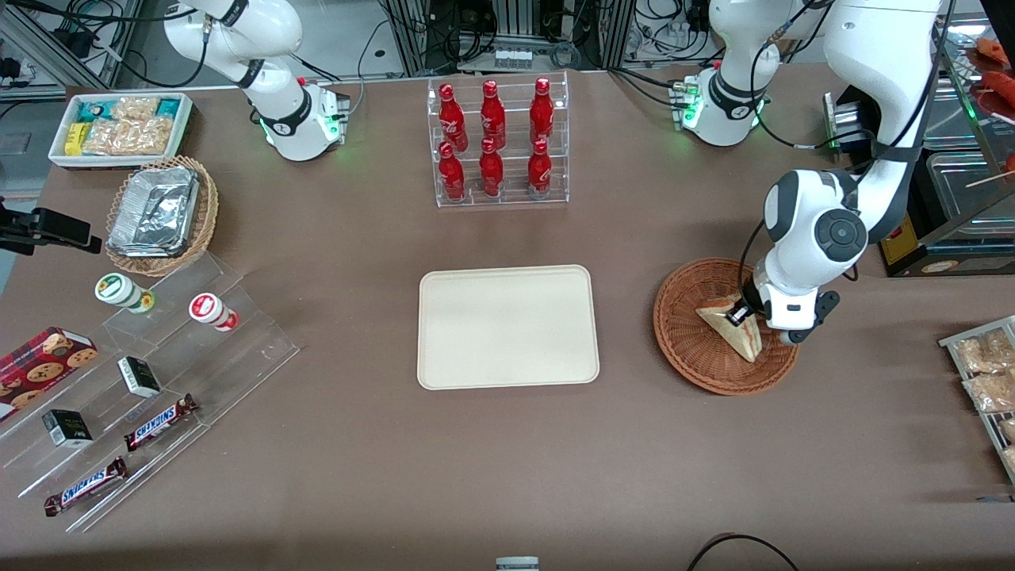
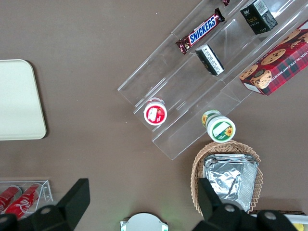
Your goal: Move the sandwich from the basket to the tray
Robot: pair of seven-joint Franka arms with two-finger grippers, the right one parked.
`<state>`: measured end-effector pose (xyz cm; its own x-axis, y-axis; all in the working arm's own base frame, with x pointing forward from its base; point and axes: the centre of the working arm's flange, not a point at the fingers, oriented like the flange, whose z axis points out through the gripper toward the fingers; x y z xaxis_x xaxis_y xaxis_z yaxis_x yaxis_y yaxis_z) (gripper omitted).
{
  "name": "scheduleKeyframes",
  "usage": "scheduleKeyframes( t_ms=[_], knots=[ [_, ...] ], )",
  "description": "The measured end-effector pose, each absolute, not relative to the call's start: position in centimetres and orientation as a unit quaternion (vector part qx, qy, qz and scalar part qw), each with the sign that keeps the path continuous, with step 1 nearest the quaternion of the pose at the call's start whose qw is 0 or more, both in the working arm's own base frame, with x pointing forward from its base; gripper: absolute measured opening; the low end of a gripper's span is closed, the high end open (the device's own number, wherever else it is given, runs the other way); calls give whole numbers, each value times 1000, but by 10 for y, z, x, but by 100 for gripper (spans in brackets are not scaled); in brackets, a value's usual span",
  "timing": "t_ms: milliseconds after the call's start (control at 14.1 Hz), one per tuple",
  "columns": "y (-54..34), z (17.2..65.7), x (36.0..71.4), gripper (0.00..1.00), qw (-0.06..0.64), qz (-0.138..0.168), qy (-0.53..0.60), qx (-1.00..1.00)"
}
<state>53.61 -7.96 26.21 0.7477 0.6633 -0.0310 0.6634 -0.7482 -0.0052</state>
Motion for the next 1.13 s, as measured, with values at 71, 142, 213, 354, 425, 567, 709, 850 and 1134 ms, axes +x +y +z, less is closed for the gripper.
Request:
scheduleKeyframes(
  t_ms=[71, 142, 213, 354, 425, 567, 709, 850, 1134],
  knots=[
    [-80, 267, 539, 29, 0, -21, 354, 935],
    [-81, 276, 545, 26, -5, -31, 349, 937],
    [-83, 289, 553, 22, -10, -41, 340, 939],
    [-88, 322, 570, 15, -16, -54, 318, 947],
    [-92, 337, 577, 15, -17, -59, 301, 952],
    [-104, 354, 586, 15, -17, -67, 263, 962],
    [-133, 358, 592, 15, -18, -76, 223, 972],
    [-177, 356, 593, 15, -19, -82, 178, 980],
    [-267, 344, 585, 15, -18, -81, 110, 990]
  ],
)
